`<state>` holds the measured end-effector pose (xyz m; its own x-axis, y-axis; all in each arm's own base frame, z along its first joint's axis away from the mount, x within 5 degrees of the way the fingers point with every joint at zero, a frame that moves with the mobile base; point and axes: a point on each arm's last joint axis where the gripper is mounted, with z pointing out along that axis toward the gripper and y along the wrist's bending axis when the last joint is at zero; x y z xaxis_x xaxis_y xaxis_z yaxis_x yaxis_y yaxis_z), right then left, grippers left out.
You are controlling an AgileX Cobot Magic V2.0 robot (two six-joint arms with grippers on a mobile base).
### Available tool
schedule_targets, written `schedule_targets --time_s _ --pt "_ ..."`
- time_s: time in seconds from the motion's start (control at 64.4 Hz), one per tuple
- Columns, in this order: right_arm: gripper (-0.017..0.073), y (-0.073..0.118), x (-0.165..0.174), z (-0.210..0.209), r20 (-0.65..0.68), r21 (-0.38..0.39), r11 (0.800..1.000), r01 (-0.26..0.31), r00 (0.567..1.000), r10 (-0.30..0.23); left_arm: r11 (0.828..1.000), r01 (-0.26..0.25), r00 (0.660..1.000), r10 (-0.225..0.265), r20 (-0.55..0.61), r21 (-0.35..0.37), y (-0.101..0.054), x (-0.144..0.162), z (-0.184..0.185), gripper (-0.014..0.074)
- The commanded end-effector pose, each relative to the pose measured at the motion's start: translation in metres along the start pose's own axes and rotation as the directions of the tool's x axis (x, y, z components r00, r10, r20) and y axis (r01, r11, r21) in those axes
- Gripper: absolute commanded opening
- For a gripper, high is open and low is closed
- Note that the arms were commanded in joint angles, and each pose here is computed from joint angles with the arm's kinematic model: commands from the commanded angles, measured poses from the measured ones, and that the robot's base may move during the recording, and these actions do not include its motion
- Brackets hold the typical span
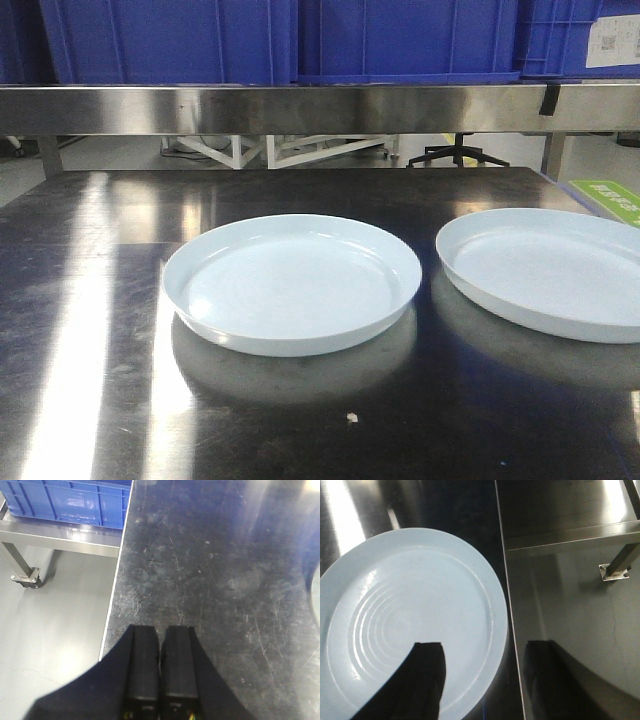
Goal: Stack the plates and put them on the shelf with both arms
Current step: 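Release the plate and raise the left gripper away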
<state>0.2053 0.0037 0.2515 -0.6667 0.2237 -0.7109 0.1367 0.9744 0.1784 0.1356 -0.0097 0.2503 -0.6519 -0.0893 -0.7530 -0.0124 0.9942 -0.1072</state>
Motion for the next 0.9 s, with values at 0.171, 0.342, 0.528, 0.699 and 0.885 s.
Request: schedule_targets --time_s 0.171,0.342,0.528,0.699,0.885 --pt "0.0465 0.0031 -0.0166 -0.0071 0.101 -0.016 1.0 0.014 0.995 -0.012 1.0 0.011 0.995 -0.013 0.1 0.014 -0.0018 -0.0142 -0.0052 0.0085" --pt "0.0465 0.0031 -0.0166 -0.0071 0.101 -0.016 1.0 0.014 0.995 -0.012 1.0 0.012 0.995 -0.013 0.099 0.014 -0.0018 -0.0141 -0.0052 0.0085" --pt "0.0465 0.0031 -0.0166 -0.0071 0.101 -0.016 1.0 0.014 0.995 -0.012 1.0 0.012 0.996 -0.013 0.088 0.012 -0.0017 -0.0131 -0.0051 0.0085" --pt "0.0465 0.0031 -0.0166 -0.0071 0.101 -0.016 1.0 0.014 0.995 -0.012 1.0 0.012 0.996 -0.013 0.088 0.012 -0.0017 -0.0131 -0.0051 0.0085" --pt "0.0465 0.0031 -0.0166 -0.0071 0.101 -0.016 1.0 0.014 0.995 -0.012 1.0 0.012 0.996 -0.013 0.088 0.012 -0.0017 -0.0131 -0.0051 0.0085"
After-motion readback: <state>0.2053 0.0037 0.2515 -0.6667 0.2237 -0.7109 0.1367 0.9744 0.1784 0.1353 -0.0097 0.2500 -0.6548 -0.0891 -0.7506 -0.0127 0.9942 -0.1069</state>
